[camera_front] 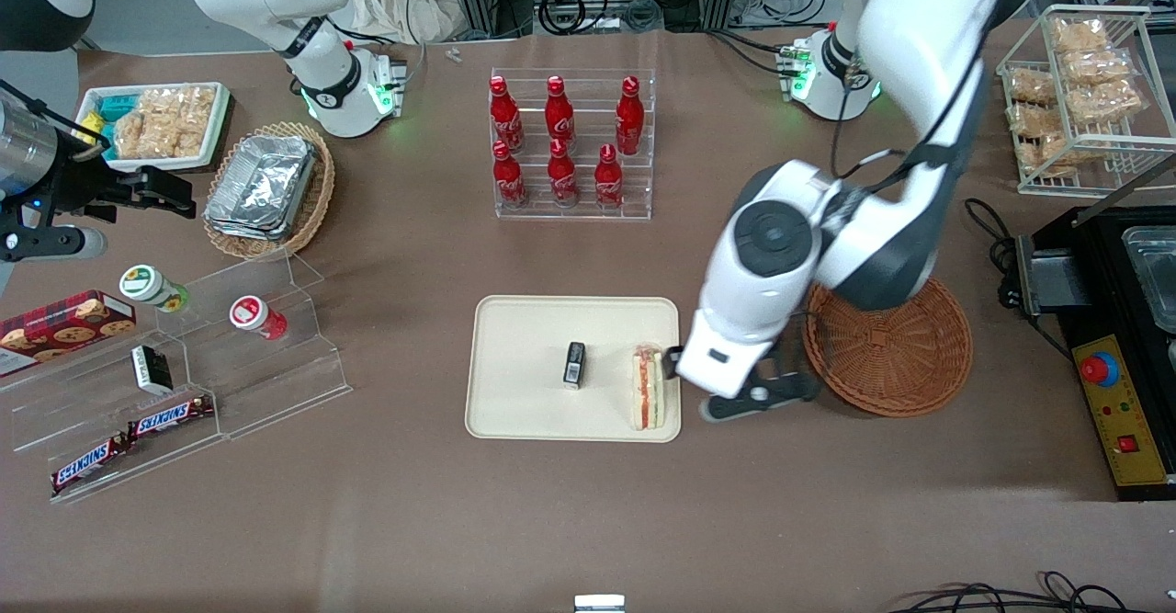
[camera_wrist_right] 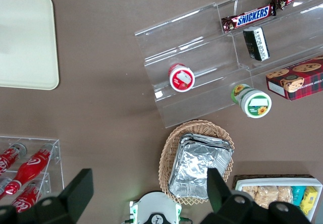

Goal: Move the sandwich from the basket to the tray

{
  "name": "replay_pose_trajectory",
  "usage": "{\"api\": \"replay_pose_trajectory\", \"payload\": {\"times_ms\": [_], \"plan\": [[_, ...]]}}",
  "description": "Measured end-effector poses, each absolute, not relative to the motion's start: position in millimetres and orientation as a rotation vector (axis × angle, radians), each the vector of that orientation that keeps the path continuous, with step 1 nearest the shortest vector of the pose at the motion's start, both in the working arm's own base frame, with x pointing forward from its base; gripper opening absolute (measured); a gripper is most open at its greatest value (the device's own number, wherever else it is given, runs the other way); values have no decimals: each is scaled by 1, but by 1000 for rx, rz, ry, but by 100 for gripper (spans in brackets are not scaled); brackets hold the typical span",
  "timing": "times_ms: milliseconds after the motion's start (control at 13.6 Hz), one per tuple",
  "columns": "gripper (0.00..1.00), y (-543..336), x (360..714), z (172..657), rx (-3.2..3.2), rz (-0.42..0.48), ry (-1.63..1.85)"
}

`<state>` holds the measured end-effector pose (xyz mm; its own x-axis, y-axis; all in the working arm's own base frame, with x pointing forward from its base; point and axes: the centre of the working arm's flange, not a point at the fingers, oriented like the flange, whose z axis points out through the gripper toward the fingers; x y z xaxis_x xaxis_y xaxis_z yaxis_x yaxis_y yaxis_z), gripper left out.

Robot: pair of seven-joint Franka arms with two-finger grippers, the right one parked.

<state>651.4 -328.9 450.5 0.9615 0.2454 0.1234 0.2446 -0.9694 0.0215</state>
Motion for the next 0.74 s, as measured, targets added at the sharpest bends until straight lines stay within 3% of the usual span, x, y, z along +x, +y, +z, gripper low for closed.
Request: {"api": "replay_pose_trajectory", "payload": {"times_ms": [368, 735], "plan": [[100, -185, 642, 529, 3080, -51, 186], [100, -53, 612, 537, 3135, -105, -48]]}}
